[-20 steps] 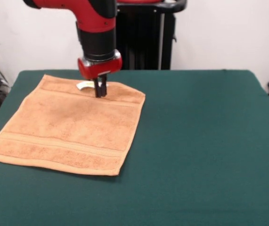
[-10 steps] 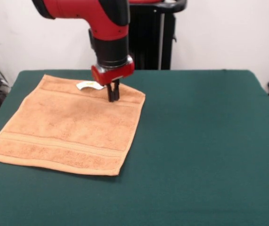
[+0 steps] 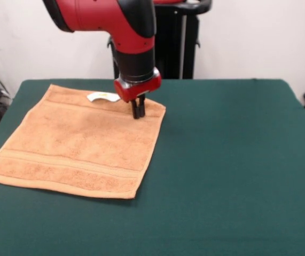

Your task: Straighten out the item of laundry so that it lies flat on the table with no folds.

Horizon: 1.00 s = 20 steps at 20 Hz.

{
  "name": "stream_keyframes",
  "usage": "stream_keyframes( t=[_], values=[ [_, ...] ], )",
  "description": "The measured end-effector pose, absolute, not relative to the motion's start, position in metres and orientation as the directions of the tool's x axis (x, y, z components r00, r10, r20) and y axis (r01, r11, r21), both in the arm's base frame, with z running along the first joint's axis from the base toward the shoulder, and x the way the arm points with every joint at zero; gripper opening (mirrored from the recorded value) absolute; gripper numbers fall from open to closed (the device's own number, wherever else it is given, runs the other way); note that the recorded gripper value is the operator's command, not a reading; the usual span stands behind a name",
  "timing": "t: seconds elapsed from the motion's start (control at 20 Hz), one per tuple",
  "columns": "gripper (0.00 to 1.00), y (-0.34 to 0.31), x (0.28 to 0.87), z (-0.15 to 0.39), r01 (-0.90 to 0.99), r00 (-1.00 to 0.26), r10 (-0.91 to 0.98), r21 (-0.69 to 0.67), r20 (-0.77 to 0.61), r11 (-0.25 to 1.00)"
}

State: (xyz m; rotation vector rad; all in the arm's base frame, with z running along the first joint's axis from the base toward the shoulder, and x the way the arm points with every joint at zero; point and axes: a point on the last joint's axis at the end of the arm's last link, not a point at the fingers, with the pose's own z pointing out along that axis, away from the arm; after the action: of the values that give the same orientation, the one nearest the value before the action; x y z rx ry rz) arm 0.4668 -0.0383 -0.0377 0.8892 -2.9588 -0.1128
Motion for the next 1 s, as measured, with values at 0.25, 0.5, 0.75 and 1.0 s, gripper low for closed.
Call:
stream_keyframes(
  t=[0.25,0.5,0.75,1.0],
  values=[
    [0.0,-0.035,0.468,-0.037,-0.529,-0.845,-0.533,0.082,0.041,0.845],
    [0.0,-0.027,0.469,-0.037,-0.524,-0.847,-0.529,0.08,0.052,0.848],
    [0.0,-0.025,0.469,-0.037,-0.514,-0.853,-0.518,0.072,0.066,0.855],
    [0.0,-0.023,0.469,-0.038,-0.515,-0.851,-0.518,0.057,0.081,0.855]
  ],
)
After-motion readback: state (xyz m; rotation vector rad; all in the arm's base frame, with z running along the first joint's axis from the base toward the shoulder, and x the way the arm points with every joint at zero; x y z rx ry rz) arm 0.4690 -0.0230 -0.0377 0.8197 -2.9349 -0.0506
